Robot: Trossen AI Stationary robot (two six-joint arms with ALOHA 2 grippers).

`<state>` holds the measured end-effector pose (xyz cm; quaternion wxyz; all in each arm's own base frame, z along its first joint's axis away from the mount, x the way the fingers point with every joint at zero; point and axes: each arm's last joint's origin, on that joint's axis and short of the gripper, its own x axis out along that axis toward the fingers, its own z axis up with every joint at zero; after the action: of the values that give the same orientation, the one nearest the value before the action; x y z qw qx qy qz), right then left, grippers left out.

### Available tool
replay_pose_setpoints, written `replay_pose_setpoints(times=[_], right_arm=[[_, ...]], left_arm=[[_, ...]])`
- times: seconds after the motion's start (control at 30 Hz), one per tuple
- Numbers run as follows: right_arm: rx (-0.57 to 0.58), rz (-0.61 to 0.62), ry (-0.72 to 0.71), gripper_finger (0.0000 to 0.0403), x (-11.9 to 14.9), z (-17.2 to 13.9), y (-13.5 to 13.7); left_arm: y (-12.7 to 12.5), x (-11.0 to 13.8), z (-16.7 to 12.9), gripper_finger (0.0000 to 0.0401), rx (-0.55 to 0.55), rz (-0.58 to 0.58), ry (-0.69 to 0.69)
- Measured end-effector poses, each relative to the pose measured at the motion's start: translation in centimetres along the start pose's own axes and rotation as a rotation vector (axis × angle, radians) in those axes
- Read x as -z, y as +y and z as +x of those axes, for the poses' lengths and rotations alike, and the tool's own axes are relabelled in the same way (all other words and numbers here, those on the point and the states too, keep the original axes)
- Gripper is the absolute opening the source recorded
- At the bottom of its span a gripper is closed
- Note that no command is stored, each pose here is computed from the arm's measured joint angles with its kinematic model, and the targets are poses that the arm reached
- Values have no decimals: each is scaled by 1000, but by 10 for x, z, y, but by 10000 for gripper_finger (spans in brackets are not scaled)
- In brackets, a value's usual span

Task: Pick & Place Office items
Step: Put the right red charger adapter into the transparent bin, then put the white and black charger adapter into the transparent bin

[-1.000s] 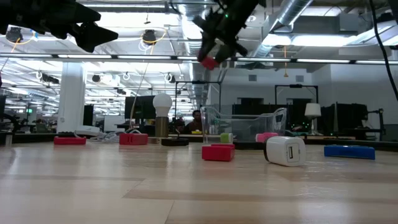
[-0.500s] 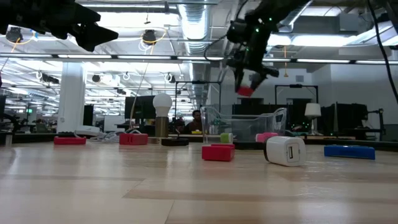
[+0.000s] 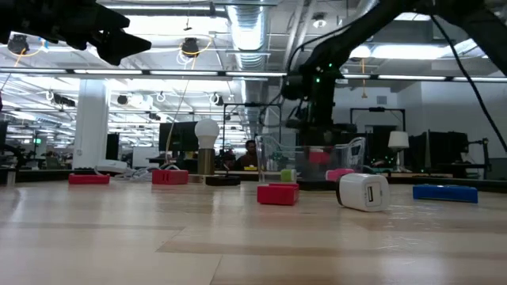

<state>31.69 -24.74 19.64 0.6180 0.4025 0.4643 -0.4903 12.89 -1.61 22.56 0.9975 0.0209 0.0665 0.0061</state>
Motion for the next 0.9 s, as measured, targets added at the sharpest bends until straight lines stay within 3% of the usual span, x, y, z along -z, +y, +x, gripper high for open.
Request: replay_pose_setpoints(times=[0.13, 0.67, 0.9], right_arm=[[33, -19, 40, 200, 2, 10, -2], [6, -59, 22, 200, 4, 5, 4], [-8, -98, 7, 312, 4, 4, 7]], left_arm=[[0, 1, 0, 310, -3, 3, 8], [0, 1, 1, 310, -3, 3, 8], [0, 1, 1, 310, -3, 3, 8]])
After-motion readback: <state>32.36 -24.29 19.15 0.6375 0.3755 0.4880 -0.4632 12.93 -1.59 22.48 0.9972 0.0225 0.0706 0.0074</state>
